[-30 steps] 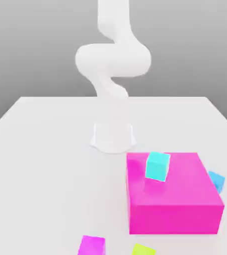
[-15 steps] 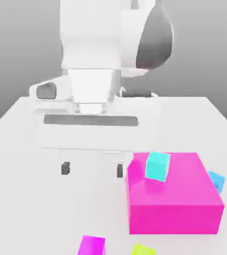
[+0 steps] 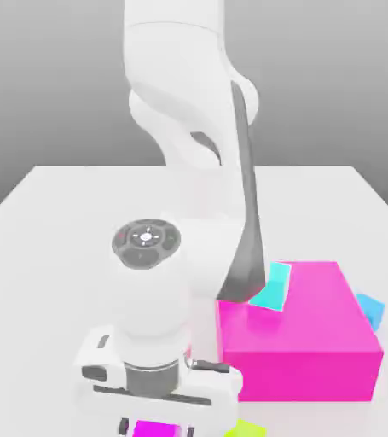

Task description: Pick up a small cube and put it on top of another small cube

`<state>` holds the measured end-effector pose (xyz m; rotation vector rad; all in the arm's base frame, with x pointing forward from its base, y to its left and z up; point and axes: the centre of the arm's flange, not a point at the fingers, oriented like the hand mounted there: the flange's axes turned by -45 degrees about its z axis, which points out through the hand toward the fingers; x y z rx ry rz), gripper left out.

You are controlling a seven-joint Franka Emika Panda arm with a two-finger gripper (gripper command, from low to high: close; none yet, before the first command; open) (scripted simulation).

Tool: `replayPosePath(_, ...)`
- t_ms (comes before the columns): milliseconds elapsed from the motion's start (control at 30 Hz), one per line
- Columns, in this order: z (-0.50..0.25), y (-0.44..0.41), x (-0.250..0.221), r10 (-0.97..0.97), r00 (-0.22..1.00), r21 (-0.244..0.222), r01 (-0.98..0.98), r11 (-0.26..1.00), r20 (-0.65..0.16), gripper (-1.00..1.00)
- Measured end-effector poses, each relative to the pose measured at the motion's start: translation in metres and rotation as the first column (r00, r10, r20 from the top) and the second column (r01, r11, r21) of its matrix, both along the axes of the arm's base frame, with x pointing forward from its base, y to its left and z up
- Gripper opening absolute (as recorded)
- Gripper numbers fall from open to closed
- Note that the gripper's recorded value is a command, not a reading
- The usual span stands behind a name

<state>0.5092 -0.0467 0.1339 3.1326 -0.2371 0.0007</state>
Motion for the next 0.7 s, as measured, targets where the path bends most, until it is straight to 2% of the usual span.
replayPosePath(133, 0.001, 0.000, 0.000, 0.000, 1.000, 0.000, 0.000, 1.000, 0.000, -1.00)
replayPosePath(267, 0.048, 0.000, 0.000, 0.000, 1.000, 0.001, 0.000, 1.000, 0.000, -1.00)
replayPosePath(433, 0.099, 0.082, 0.015, 0.138, 0.990, 0.005, -0.138, 0.990, 0.000, -1.00)
replayPosePath(567, 0.067, 0.107, 0.018, 0.179, 0.984, 0.001, -0.179, 0.984, 0.000, -1.00)
replayPosePath(600, 0.054, 0.108, 0.018, 0.180, 0.984, 0.001, -0.180, 0.984, 0.000, 1.00)
replayPosePath(700, 0.054, 0.108, 0.018, 0.180, 0.984, 0.001, -0.180, 0.984, 0.000, 1.00)
